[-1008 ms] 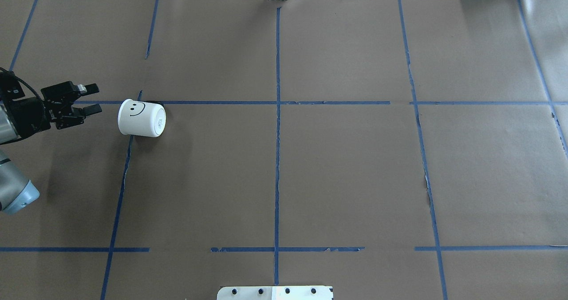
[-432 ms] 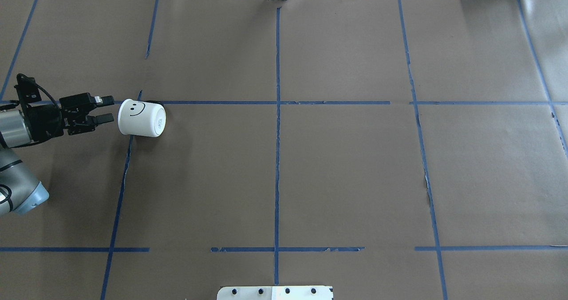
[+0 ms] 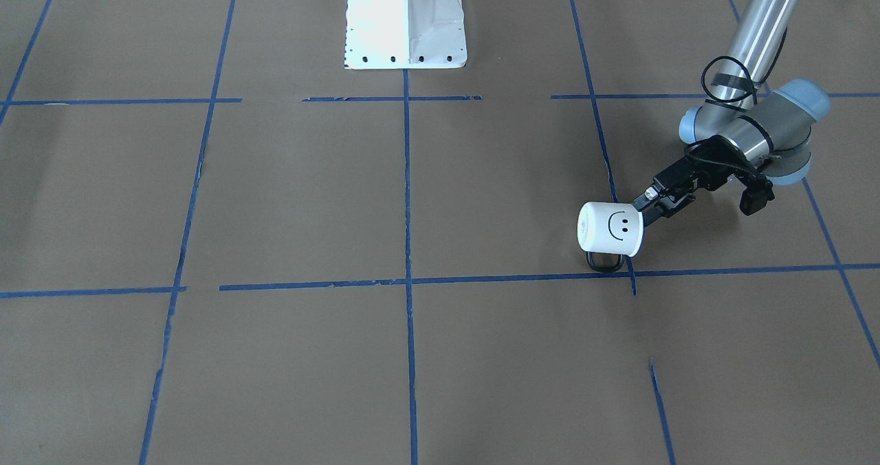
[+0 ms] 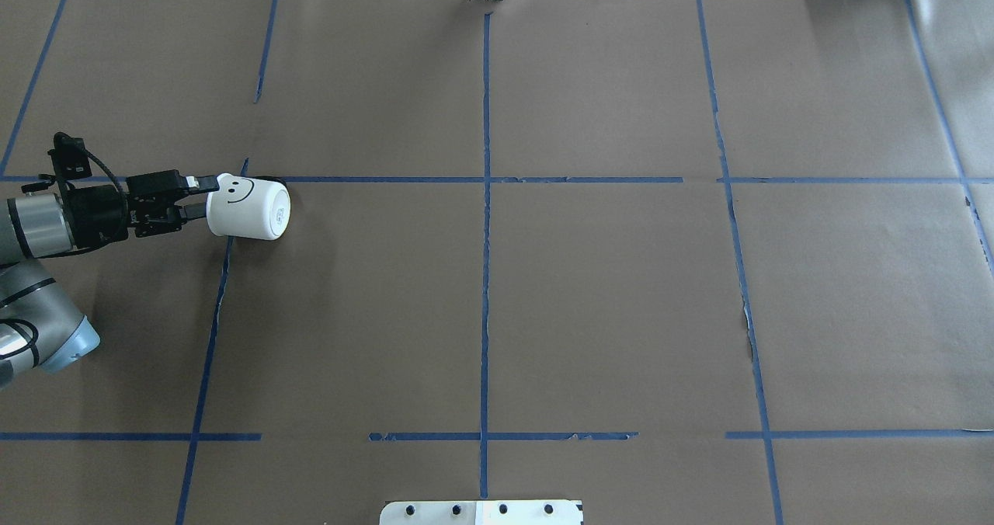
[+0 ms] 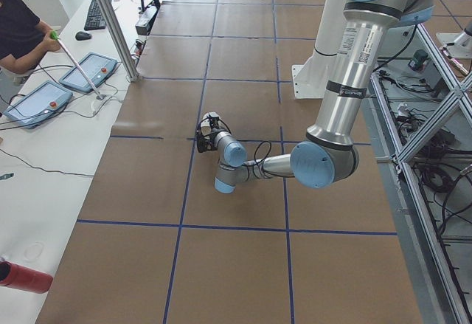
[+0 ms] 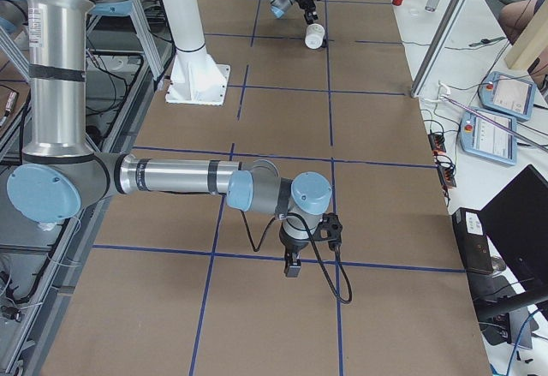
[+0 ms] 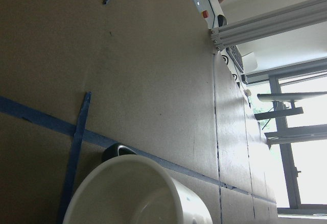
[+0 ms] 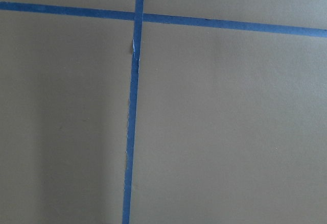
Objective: Flip mug
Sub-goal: 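Insert the left gripper into the mug rim and close on it, then lift the mug with the left gripper and rotate it upright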
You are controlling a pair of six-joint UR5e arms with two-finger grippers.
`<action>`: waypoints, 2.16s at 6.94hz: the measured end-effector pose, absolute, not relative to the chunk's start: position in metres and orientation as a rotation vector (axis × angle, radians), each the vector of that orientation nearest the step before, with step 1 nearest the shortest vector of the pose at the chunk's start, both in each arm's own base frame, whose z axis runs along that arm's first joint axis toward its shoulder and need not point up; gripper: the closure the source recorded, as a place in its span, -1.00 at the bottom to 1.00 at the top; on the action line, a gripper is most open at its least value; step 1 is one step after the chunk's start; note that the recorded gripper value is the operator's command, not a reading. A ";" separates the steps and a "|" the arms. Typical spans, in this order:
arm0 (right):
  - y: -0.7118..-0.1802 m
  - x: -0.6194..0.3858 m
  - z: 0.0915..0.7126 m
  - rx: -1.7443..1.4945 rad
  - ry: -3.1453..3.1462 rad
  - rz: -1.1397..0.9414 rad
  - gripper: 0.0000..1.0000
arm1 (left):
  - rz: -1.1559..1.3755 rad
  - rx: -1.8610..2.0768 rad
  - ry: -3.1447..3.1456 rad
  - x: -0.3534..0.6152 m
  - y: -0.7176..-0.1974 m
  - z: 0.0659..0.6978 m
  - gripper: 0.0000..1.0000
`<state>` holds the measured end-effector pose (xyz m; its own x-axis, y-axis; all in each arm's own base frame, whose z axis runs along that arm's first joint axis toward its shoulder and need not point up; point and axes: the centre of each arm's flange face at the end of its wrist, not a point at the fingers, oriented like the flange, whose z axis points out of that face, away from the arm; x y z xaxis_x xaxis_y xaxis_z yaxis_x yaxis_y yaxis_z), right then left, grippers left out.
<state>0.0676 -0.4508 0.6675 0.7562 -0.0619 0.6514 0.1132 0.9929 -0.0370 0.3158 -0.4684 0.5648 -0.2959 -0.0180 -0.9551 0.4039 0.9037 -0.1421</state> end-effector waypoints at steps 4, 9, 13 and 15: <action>-0.451 0.068 0.668 -0.076 -0.707 -0.096 -1.00 | -0.401 0.300 1.852 0.331 -0.482 0.548 -0.21; -0.451 0.068 0.668 -0.076 -0.707 -0.096 -1.00 | -0.392 0.302 1.851 0.335 -0.483 0.546 1.00; -0.451 0.068 0.668 -0.076 -0.707 -0.096 -1.00 | -0.411 0.298 1.947 0.318 -0.482 0.501 1.00; -0.451 0.068 0.668 -0.076 -0.707 -0.096 -1.00 | -0.472 0.263 1.888 0.329 -0.493 0.444 1.00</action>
